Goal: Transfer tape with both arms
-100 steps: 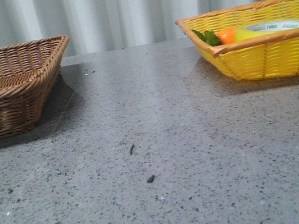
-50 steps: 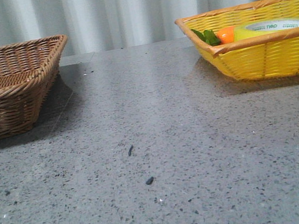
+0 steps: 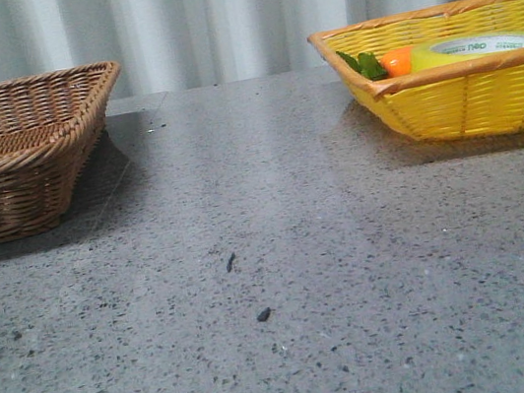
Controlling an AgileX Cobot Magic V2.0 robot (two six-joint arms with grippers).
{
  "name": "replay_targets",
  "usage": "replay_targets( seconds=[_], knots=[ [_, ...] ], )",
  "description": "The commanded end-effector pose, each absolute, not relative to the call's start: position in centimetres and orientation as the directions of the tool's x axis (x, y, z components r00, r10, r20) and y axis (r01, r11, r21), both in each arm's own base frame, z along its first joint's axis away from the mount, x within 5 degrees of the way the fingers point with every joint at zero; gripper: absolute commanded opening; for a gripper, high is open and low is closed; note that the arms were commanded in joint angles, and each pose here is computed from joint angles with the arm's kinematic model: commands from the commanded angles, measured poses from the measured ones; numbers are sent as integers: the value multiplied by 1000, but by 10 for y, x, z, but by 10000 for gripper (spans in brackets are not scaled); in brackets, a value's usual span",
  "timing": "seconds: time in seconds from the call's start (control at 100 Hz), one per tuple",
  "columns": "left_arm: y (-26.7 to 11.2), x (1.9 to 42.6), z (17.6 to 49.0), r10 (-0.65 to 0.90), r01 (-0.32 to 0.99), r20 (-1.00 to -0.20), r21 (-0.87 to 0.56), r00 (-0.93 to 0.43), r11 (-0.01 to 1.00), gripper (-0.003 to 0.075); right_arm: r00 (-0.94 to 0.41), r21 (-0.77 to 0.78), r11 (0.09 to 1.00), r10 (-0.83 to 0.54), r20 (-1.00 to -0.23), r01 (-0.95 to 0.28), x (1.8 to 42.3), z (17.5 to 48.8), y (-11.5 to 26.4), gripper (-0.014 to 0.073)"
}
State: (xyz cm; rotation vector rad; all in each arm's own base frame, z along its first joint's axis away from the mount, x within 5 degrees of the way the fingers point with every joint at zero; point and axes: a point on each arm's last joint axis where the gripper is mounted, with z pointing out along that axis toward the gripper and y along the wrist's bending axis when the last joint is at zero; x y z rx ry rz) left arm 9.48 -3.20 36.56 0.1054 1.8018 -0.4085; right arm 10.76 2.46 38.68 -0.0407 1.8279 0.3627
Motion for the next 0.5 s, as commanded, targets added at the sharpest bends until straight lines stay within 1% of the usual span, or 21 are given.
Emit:
replay_targets(
  seconds=[0.0, 0.12, 0.19, 0.28, 0.37, 0.49],
  knots=[
    [-38, 102, 383, -147, 327, -962, -219, -232, 919, 460, -304, 211, 951, 136, -943, -228, 128, 414, 26, 443],
    [-45, 109, 380, -129, 362, -956, -222, -263, 905, 460, -457, 220, 940, 80, -886, -262, 164, 430, 31, 426],
    [-47, 111, 379, -122, 373, -953, -224, -276, 900, 460, -559, 223, 934, 32, -829, -278, 189, 433, 33, 419],
    [-48, 113, 378, -120, 375, -952, -224, -281, 899, 461, -685, 242, 926, -24, -728, -290, 224, 426, 35, 419],
    [-48, 113, 379, -122, 375, -953, -224, -277, 900, 461, -755, 262, 923, -44, -655, -281, 258, 419, 36, 419],
    [-48, 114, 379, -126, 374, -955, -224, -269, 900, 461, -793, 279, 922, -46, -607, -267, 299, 403, 37, 419]
  ],
)
